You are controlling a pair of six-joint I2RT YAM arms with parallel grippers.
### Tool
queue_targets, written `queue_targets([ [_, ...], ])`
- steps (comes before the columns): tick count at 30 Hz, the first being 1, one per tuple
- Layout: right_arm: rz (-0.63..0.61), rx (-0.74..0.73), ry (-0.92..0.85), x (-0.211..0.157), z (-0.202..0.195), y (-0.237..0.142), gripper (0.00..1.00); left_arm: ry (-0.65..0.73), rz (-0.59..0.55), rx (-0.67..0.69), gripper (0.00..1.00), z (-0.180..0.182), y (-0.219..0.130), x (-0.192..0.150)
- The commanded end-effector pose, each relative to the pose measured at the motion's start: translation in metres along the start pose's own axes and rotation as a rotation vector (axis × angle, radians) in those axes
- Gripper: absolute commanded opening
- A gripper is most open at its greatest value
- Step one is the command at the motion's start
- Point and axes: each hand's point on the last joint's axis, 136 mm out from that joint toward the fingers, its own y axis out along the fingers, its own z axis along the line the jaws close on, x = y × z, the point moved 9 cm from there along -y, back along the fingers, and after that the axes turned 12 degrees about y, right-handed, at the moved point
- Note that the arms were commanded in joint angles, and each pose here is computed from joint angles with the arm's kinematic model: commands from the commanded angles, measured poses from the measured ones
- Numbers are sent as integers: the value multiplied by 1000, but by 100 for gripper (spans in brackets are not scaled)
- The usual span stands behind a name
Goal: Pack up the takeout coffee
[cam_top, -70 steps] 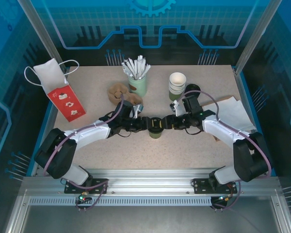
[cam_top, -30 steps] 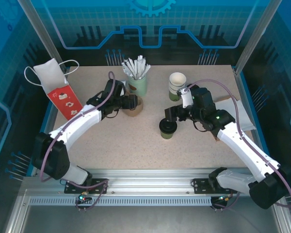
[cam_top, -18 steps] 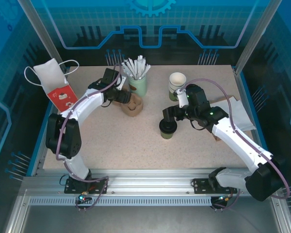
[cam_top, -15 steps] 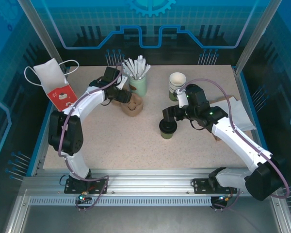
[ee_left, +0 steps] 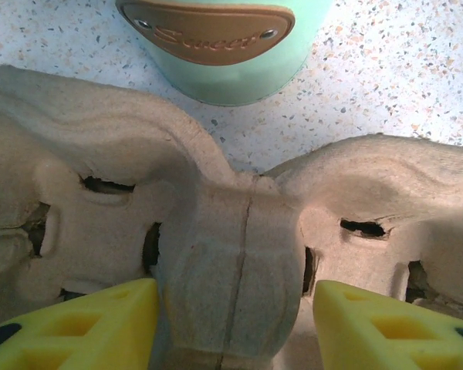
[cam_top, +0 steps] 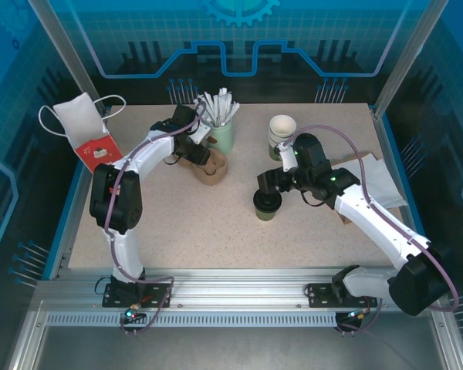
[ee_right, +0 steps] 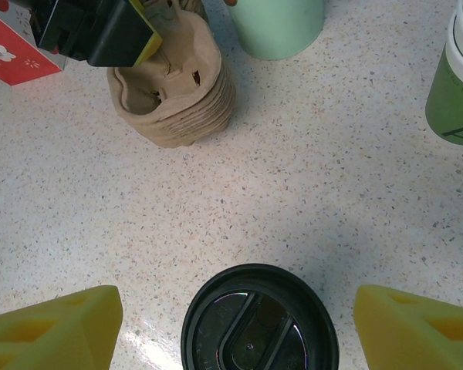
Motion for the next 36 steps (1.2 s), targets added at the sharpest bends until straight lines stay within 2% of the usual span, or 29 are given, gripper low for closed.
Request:
queue_targets([
  [1,18,2,-7,-2,3,4,80,11,11,-4,53,6,0,2],
  [7,31,0,-3,-6,3,7,80,5,5,-25,44,5,-1,4],
  [11,38,-3,-3,-7,3,8,80,5,4,-23,43,6,-4,5],
  [23,50,-3,-2,-10,2,10,80,4,-27,20,44,8,-29,10],
  [36,52,-3,-2,-10,3,9,80,-9,15,-11,46,11,-22,3],
])
